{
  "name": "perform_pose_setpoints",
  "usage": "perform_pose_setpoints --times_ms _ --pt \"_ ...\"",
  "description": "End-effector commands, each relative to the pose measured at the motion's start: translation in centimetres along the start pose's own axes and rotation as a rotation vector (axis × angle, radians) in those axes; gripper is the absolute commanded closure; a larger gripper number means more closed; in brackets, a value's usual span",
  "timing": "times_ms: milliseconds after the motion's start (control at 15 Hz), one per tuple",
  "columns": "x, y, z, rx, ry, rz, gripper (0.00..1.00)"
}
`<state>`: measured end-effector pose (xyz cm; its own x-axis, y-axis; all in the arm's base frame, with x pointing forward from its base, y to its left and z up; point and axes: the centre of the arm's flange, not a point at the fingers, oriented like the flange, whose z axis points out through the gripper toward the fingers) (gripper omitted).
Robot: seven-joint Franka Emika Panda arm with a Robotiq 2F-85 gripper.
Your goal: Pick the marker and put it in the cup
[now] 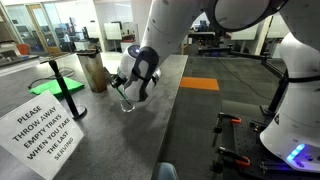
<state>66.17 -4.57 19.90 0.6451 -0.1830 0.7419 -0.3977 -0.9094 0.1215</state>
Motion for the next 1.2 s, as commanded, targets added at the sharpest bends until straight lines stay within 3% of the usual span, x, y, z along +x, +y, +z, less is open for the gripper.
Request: perform_pose_setpoints --times_ms 0,200,267,600,867,1133 --pt "0.8 0.6 -2.7 0.034 -0.104 -0.01 0.24" --pt "2.5 1.0 -4.4 0.082 -0.227 -0.01 0.03" --pt "3.2 1.3 -5.0 0.098 -0.267 -0.003 0.0" --pt "7.1 4.1 -7.3 0.116 -0.492 -0.056 0.0" --pt "8.0 6.1 -8.2 0.113 -0.666 -0.152 0.0" --pt "8.1 6.4 -8.2 0.141 -0.682 -0.222 0.0"
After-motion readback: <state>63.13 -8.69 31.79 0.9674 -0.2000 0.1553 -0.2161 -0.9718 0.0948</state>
